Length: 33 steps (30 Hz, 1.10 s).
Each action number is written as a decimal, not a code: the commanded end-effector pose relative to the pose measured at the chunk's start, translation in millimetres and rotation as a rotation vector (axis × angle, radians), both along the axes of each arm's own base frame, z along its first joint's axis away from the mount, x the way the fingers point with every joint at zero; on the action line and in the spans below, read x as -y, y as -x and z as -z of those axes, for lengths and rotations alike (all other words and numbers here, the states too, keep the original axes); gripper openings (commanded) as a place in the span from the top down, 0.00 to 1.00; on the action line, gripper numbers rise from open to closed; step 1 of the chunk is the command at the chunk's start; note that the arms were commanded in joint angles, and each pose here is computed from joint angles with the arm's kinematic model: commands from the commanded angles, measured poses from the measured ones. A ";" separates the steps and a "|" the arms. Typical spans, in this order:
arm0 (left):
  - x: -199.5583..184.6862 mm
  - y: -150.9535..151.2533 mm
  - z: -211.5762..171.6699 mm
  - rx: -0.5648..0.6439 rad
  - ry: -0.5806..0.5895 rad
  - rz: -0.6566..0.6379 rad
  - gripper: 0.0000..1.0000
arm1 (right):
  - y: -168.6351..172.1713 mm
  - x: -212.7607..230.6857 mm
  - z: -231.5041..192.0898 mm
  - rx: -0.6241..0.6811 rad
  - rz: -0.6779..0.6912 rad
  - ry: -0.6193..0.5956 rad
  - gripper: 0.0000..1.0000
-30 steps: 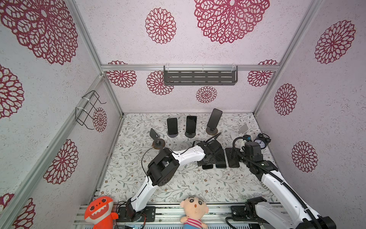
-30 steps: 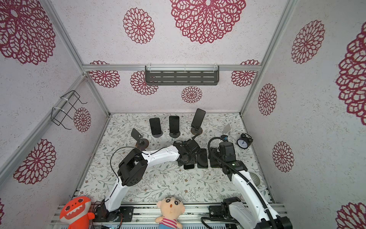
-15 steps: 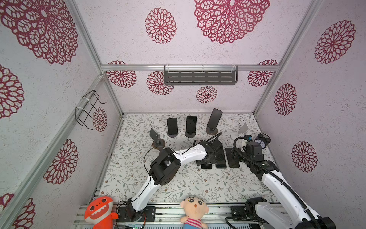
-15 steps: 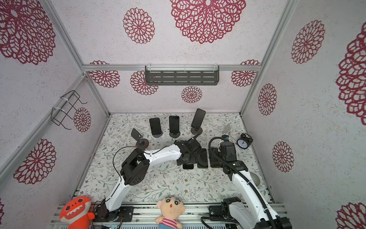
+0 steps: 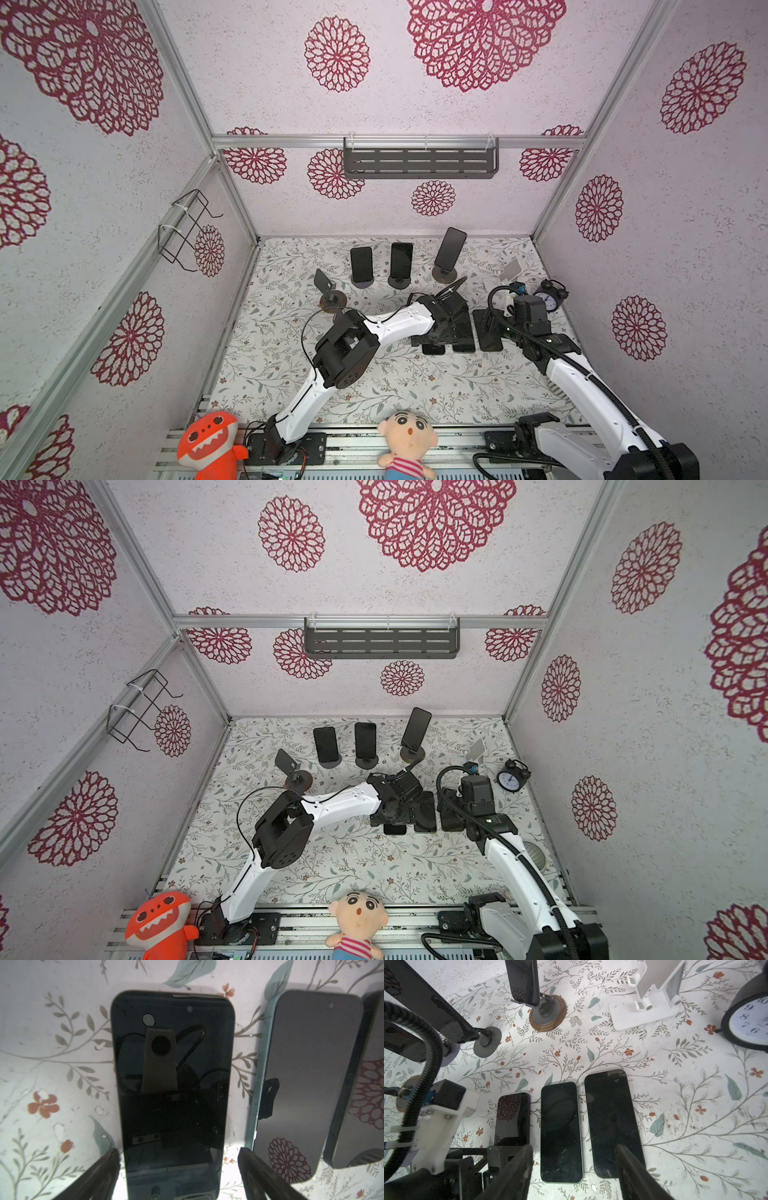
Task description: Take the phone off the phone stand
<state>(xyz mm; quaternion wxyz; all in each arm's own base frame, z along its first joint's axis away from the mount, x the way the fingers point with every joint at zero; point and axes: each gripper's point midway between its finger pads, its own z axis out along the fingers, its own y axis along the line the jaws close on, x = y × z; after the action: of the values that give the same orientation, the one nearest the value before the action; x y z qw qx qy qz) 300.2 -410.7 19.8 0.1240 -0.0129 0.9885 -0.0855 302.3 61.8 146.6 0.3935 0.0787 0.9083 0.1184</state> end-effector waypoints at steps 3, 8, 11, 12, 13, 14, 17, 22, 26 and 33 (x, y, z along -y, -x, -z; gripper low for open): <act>-8.7 6.1 14.5 -0.033 -0.035 0.008 0.08 | -5.4 0.2 -9.1 0.038 -0.001 -0.008 0.33; 0.0 -1.8 -14.7 0.023 0.039 0.052 0.07 | -11.3 -17.7 -18.1 0.103 -0.090 -0.079 0.28; 3.1 -9.1 -28.1 0.037 0.102 0.061 0.06 | -16.3 -25.3 -29.3 0.189 -0.129 -0.113 0.23; 2.5 -10.6 -31.4 0.041 0.111 0.070 0.06 | -17.9 -24.6 -32.2 0.205 -0.128 -0.111 0.21; 2.5 -12.7 -38.7 0.056 0.124 0.084 0.05 | -19.9 -22.2 -35.8 0.220 -0.119 -0.102 0.16; 1.6 -14.9 -45.9 0.073 0.133 0.103 0.04 | -22.3 -17.3 -38.3 0.228 -0.095 -0.088 0.12; -1.6 -22.1 -72.2 0.146 0.159 0.160 0.01 | -28.9 -10.1 -48.1 0.257 -0.080 -0.049 0.16; -23.0 -39.8 -117.3 0.271 0.156 0.232 0.00 | -44.2 -17.1 -68.3 0.261 -0.172 -0.023 0.19; -55.0 -53.2 -165.1 0.365 0.156 0.269 0.00 | -64.9 -18.9 -79.0 0.241 -0.242 -0.039 0.21; -75.9 -41.2 -196.4 0.482 0.381 0.275 0.04 | -127.5 -17.6 -85.0 0.248 -0.357 -0.178 0.29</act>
<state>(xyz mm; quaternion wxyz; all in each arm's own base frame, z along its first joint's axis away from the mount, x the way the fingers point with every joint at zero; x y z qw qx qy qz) 353.6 -320.5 214.6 0.3234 0.0815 0.9130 -0.2348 414.5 68.4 214.4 0.4539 -0.0194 0.8618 0.2256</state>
